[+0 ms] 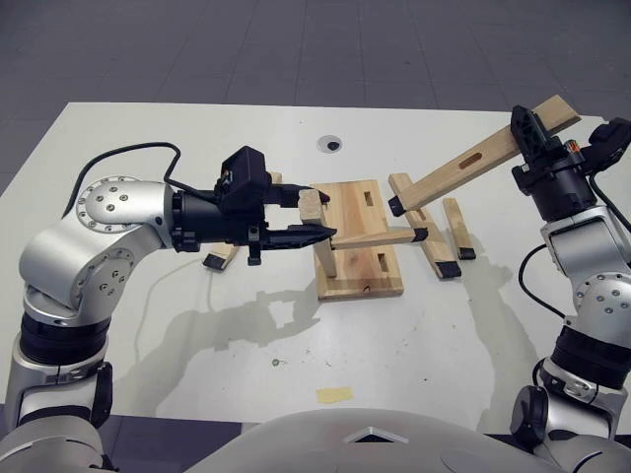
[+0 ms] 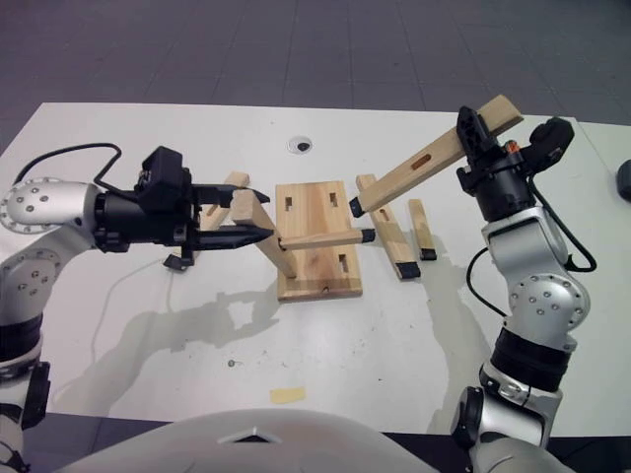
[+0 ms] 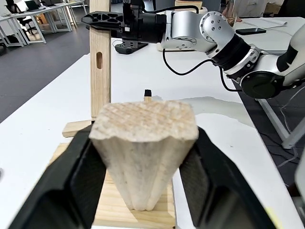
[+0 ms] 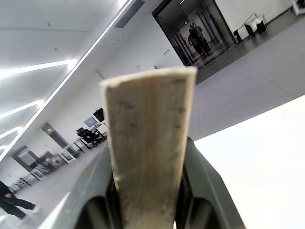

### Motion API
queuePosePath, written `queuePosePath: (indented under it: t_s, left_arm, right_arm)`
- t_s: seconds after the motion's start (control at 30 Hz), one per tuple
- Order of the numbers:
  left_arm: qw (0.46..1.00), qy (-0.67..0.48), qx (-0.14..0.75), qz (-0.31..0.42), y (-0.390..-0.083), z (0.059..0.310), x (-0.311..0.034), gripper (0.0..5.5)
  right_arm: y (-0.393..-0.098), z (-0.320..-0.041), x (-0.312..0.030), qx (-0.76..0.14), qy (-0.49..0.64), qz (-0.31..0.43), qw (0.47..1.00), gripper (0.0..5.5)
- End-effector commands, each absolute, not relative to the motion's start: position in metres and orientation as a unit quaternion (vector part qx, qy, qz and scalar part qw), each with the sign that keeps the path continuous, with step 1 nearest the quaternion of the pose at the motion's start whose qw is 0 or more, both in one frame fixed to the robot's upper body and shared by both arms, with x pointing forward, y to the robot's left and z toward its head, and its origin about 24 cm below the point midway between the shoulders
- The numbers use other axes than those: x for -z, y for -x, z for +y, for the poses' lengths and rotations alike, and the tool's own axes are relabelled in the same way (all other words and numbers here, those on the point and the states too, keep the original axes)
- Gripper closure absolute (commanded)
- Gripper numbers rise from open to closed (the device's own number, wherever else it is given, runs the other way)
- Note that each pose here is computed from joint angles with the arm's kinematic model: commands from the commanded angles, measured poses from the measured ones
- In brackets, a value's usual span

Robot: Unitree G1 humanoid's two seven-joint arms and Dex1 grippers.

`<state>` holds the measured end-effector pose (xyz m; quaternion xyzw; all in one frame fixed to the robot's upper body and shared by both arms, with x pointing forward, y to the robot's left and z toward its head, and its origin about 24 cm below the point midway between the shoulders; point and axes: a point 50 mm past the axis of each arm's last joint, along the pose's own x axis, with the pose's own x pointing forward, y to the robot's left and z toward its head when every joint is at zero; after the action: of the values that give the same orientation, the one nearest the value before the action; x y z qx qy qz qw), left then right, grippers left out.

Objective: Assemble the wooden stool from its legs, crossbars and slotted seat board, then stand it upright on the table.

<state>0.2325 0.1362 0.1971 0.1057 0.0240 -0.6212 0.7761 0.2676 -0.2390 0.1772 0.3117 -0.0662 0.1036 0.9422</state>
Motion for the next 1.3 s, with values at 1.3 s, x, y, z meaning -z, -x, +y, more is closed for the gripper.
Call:
queuePosePath:
  t_s: [1.3]
  left_arm:
    - [0.867, -0.143, 0.468, 0.091, -0.262, 0.115, -0.129, 3.46]
  right_arm:
    - [-0.288, -0.148, -0.152, -0.3, -0.027, -0.114, 0.947, 4.49]
